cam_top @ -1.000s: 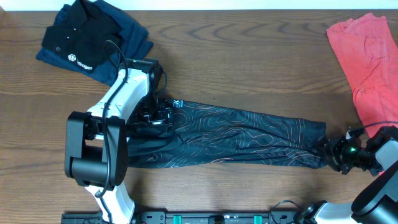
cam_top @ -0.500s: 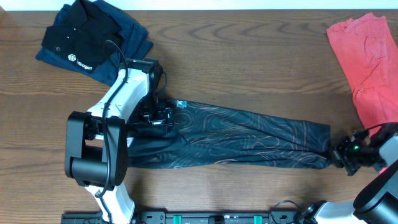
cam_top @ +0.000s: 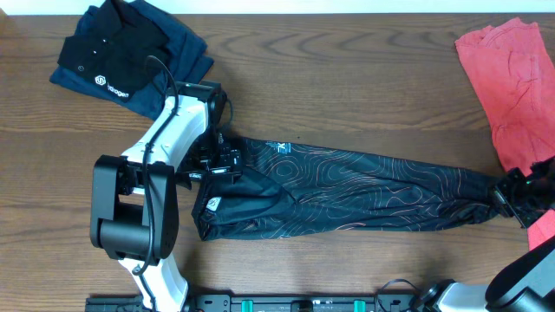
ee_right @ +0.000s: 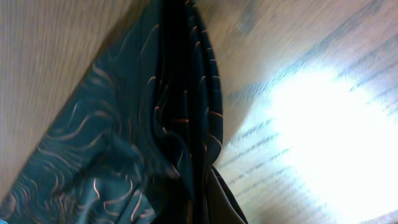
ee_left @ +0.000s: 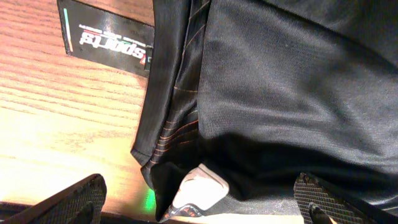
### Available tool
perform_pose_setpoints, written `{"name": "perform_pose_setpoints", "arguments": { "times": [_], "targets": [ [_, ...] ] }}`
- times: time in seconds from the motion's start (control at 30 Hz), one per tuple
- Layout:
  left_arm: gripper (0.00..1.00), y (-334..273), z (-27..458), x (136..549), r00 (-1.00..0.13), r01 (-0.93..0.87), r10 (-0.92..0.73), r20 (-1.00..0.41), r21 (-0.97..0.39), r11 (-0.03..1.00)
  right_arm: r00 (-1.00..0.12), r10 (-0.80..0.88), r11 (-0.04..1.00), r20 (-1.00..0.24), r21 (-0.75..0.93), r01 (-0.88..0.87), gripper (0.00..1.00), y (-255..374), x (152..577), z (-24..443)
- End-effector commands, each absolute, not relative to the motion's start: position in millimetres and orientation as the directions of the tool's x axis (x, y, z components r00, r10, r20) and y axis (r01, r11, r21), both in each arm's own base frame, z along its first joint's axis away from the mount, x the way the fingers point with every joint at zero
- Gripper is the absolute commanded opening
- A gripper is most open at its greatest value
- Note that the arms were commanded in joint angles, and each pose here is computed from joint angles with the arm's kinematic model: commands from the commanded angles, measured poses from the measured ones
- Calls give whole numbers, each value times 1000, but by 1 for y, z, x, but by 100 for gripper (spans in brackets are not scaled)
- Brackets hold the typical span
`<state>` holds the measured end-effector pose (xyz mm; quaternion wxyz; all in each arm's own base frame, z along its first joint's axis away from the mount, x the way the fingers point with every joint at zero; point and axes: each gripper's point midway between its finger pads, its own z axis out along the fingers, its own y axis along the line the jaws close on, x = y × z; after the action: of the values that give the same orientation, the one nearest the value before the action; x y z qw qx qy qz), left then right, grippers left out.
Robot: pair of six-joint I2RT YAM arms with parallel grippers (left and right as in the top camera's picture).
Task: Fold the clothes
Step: 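Fold the right end of the strip leftward toward the left gripper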
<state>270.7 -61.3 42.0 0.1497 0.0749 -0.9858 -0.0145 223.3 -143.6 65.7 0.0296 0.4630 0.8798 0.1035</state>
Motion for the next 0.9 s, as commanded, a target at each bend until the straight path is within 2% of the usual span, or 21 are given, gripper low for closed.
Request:
{"name": "perform_pose_setpoints", "arguments": {
  "times": [0.0, 0.43, 0.87],
  "targets": [
    [98, -60, 44, 271, -946, -146, -154, 285, 49, 988, -613, 790, 601, 7, 186, 777, 1, -135, 231, 76],
    [98, -60, 43, 272, -948, -146, -153, 279, 46, 988, -817, 576, 803, 10, 184, 568, 1, -53, 263, 75],
    [98, -60, 43, 272, -948, -146, -153, 280, 47, 988, -905, 410, 893, 112, 150, 423, 1, 2, 242, 75]
  ]
}}
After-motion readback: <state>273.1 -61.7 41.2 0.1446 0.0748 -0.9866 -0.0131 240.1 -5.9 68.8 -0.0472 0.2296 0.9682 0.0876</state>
